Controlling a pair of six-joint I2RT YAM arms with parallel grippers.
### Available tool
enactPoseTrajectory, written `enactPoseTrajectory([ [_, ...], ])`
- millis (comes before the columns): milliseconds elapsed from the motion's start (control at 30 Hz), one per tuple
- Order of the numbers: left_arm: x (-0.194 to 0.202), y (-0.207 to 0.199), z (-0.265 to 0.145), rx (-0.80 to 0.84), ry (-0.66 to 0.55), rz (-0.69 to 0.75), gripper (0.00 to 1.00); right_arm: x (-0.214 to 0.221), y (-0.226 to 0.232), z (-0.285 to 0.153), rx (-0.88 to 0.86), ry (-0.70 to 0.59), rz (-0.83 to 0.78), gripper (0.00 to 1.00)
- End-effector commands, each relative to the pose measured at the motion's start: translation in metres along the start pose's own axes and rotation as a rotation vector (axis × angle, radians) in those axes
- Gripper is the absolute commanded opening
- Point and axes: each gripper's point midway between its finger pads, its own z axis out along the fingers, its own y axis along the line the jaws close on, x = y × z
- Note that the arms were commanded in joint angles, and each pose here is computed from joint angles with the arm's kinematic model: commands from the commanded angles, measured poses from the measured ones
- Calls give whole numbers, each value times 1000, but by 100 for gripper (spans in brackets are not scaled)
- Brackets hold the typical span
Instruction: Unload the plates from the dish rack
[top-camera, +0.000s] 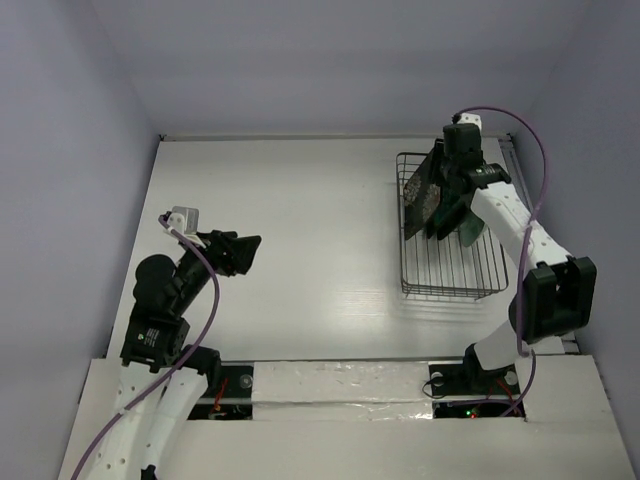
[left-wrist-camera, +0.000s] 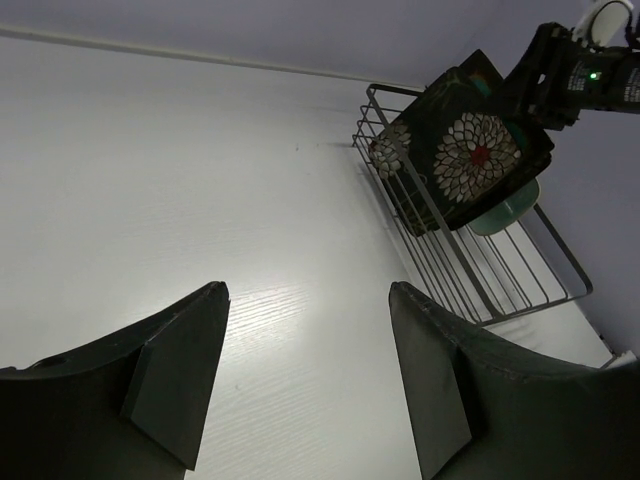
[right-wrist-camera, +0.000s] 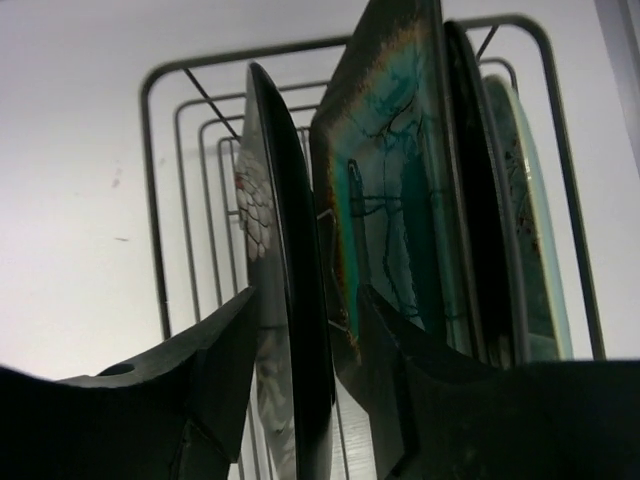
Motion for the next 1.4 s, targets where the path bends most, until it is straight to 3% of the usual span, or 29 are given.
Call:
enactPoseTrajectory([
  [0, -6, -8, -1, 43, -37, 17, 62, -11, 0, 4, 32, -5, -33, 48],
  [267, -8, -10, -2, 53, -45, 23, 62, -9, -4, 18, 79, 24, -76, 29],
  [500, -8, -10, -2, 54, -47, 24, 62, -30, 7, 1, 90, -18, -160, 0],
  [833, -9, -13, -5, 61, -55, 25, 62, -68, 5, -31, 166, -73, -270, 0],
  [1067, -11, -10, -6, 42, -64, 24, 62, -119, -3, -87, 158, -211, -182, 0],
  [1233, -12, -9, -6, 36, -67, 23, 62, -149, 13, -142, 40, -347, -66, 0],
  [1367, -12, -9, -7, 35, -71, 22, 62, -163, 64, -171, -232, -429, 31, 0],
])
